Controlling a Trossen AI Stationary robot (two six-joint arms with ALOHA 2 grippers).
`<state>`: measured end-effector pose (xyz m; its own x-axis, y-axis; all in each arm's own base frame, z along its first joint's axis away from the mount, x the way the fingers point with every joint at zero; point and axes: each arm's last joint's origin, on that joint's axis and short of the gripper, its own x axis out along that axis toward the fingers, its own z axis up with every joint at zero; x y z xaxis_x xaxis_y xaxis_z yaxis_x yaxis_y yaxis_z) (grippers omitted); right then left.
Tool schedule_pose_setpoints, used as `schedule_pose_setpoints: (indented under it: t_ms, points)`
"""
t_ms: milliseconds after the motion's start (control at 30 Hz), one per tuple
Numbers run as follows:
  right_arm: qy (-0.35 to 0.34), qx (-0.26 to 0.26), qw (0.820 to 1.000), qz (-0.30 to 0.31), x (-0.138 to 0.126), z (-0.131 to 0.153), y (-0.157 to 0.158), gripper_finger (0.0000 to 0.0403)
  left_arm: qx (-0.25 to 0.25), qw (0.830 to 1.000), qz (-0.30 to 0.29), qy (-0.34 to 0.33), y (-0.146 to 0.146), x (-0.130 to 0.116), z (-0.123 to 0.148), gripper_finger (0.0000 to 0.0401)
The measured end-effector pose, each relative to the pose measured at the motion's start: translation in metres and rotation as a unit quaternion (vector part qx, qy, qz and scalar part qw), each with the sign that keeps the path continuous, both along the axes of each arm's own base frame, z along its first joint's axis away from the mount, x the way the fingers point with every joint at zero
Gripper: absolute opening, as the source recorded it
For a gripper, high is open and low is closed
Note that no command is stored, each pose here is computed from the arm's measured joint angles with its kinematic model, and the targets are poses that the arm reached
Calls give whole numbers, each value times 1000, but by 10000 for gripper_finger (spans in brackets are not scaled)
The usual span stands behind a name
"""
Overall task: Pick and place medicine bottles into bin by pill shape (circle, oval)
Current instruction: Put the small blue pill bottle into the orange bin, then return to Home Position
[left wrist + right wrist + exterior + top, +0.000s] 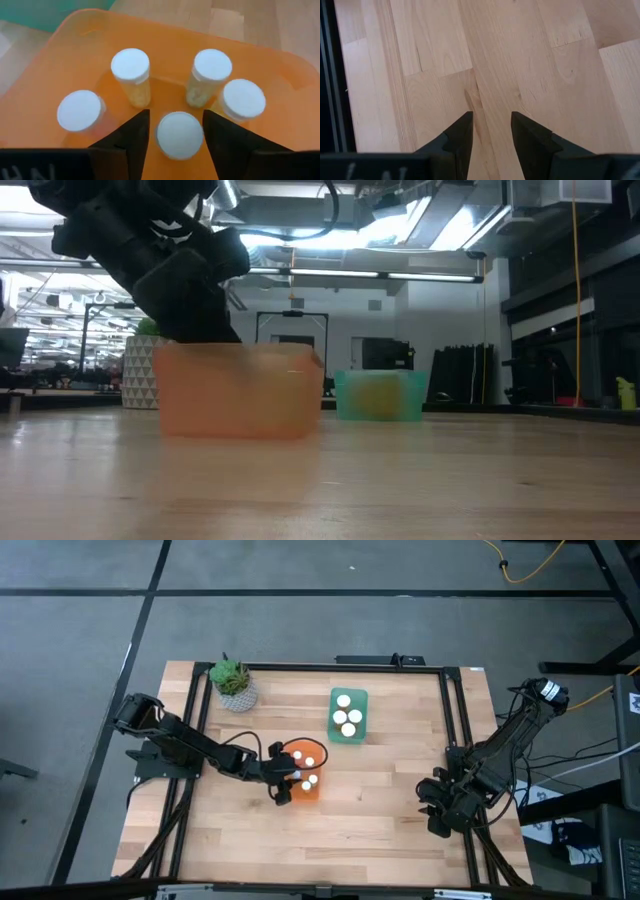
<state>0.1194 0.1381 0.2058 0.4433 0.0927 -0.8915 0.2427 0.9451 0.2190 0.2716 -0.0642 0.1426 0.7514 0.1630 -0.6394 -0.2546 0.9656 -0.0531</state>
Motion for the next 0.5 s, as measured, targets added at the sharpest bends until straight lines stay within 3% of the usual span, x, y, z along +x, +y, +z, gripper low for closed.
schedule_pose_setpoints:
  t_ms: [500]
  points:
    - [0,0,1000,1,0,0,0,135,53,997,-48,-22,-7,27,46,179]
